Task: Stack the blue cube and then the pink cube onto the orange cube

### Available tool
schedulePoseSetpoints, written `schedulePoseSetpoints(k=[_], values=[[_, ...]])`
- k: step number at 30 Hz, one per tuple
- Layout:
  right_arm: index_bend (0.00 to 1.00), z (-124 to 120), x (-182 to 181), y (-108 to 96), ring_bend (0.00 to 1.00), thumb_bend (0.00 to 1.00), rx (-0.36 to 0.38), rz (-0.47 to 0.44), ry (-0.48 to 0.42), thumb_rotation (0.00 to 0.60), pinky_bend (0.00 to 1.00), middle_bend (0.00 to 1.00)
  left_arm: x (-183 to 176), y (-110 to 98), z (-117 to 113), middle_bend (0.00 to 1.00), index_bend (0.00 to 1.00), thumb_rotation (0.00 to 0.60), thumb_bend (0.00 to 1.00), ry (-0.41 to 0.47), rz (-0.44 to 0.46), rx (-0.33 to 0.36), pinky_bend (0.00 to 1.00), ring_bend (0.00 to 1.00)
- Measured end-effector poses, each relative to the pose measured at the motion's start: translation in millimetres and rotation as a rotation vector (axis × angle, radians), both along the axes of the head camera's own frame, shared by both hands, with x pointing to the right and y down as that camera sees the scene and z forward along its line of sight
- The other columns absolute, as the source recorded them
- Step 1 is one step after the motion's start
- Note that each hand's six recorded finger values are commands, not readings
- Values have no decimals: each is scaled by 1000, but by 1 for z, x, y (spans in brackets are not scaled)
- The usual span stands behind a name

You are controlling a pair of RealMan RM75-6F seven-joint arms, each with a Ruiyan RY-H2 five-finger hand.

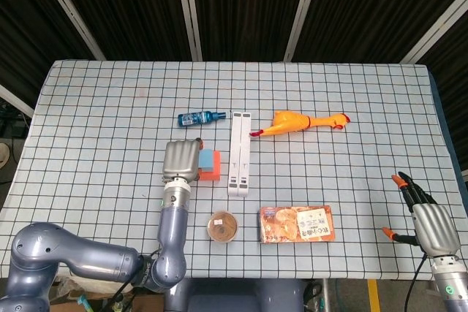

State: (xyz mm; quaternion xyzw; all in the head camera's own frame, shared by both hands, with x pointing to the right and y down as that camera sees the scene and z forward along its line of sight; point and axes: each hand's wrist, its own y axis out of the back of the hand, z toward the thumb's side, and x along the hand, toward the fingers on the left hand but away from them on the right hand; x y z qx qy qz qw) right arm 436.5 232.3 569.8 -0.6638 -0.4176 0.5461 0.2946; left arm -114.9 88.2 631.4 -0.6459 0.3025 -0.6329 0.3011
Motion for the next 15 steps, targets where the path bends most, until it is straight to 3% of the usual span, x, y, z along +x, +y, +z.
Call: schedulePoseSetpoints(k=[15], values=[[88, 0, 0, 0, 163, 55, 0, -1, -2, 600, 289, 58, -3, -4, -2, 843, 360, 600, 342, -49, 1, 14, 751, 698]])
